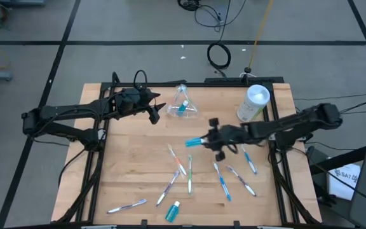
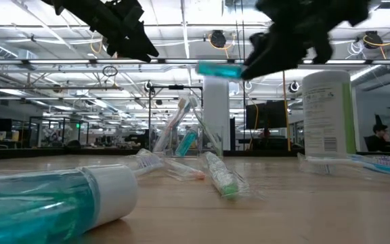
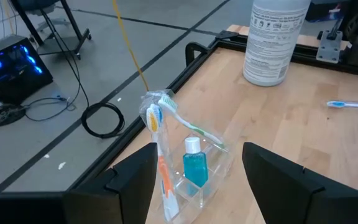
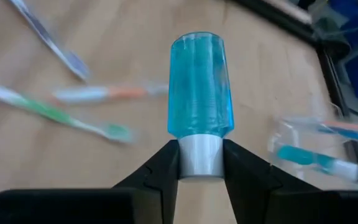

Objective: Pick & Place toothbrushing station
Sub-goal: Put the top blue mouthwash into the transparent organizer

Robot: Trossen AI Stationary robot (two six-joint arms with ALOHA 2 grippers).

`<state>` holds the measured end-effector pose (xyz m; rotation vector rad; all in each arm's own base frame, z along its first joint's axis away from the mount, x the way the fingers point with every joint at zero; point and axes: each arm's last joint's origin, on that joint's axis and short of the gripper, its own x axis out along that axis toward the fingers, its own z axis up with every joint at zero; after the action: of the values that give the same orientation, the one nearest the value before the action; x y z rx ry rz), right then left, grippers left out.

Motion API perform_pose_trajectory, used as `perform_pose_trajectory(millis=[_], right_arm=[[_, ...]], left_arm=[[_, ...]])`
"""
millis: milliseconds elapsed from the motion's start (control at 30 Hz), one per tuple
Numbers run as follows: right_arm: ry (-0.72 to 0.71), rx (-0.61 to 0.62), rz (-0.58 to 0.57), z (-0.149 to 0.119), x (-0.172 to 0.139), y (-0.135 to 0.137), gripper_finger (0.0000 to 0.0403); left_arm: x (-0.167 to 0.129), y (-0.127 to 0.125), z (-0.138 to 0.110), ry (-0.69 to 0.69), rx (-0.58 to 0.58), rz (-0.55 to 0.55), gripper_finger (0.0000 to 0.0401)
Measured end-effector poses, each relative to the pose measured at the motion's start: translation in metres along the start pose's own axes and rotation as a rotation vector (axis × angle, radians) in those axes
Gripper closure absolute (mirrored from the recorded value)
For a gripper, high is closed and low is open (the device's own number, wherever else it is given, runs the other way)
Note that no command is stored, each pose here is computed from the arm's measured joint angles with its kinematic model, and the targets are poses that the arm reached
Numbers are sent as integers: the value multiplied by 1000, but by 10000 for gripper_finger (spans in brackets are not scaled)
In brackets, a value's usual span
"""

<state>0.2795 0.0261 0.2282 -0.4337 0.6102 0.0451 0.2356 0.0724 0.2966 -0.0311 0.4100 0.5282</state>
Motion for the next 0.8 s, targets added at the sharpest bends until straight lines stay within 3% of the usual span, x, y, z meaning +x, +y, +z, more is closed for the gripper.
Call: perform_pose_trajectory(millis=[267,467,533,667,800], right_arm=[[327,-290,-93,22,50,-57,301],[404,-401,-171,15,75,-102,301],[451,-490,-199,7,78,-113,301],[514,-666,-222,0,81,-127,301],[562,-769,-206,-5,79,-135,301]], left_arm=[[0,0,0,0,2,-1,157],[0,0,-2,23,8,-1,157],[0,0,-3,29,10,-1,157],[0,0,-4,37,21,0,157],[0,0,-4,38,40,0,157]])
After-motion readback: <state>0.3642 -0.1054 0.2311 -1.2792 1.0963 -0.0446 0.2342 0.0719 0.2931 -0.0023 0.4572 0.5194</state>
